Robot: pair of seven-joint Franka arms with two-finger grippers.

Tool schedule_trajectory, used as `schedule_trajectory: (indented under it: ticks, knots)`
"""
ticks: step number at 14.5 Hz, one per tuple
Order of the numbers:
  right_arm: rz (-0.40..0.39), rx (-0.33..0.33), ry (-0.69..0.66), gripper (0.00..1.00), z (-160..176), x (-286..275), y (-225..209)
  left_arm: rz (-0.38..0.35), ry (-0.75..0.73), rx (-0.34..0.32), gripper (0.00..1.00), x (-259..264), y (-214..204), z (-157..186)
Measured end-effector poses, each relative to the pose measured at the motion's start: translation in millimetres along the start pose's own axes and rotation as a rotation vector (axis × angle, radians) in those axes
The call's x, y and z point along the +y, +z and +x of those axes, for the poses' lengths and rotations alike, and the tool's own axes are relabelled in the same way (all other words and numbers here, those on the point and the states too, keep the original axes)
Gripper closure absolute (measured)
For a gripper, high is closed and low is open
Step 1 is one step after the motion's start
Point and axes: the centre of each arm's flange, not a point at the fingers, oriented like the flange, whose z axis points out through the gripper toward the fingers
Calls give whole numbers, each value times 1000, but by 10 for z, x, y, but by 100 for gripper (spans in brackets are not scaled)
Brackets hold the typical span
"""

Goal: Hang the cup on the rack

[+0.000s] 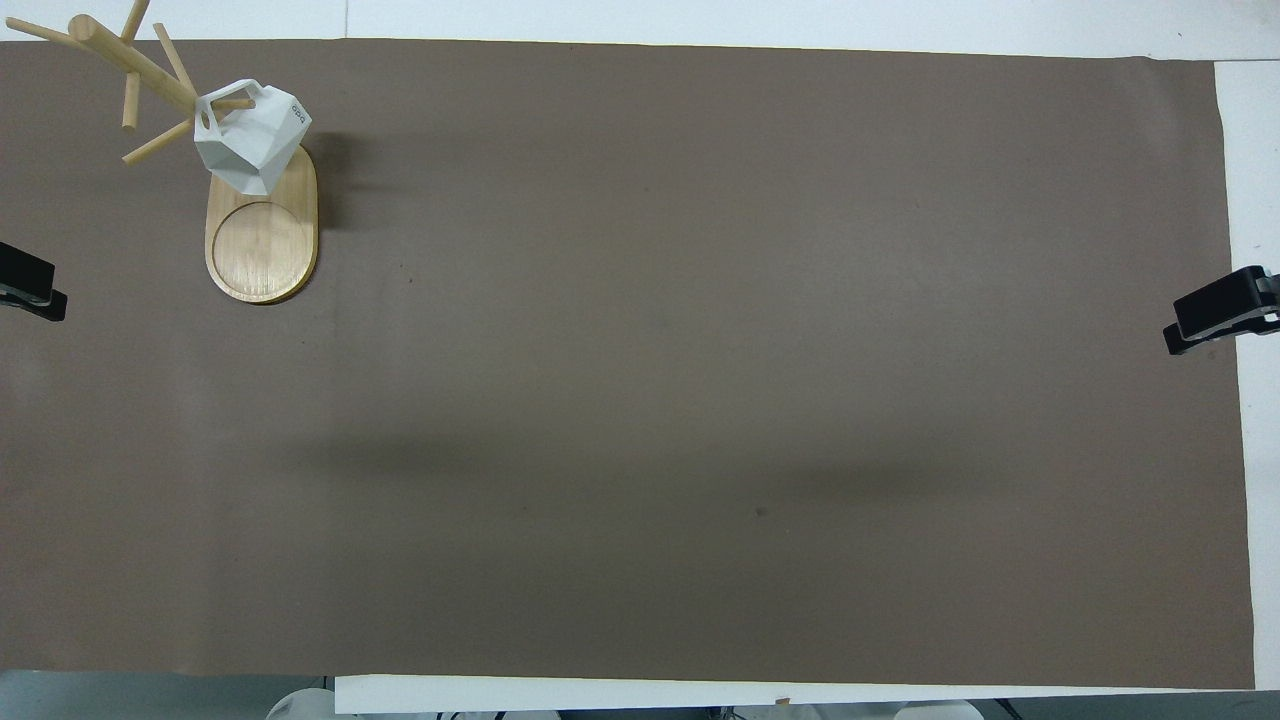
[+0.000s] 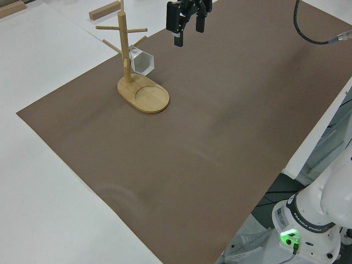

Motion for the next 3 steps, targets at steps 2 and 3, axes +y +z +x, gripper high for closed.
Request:
schedule_trajectory:
  ticks: [2, 3]
  knots:
    - [0, 0, 0, 0, 0, 0, 0, 0, 53, -9, 0, 12, 31, 65]
    - [0, 0, 0, 0, -1, 0, -1, 0, 64, -10, 0, 20, 37, 77]
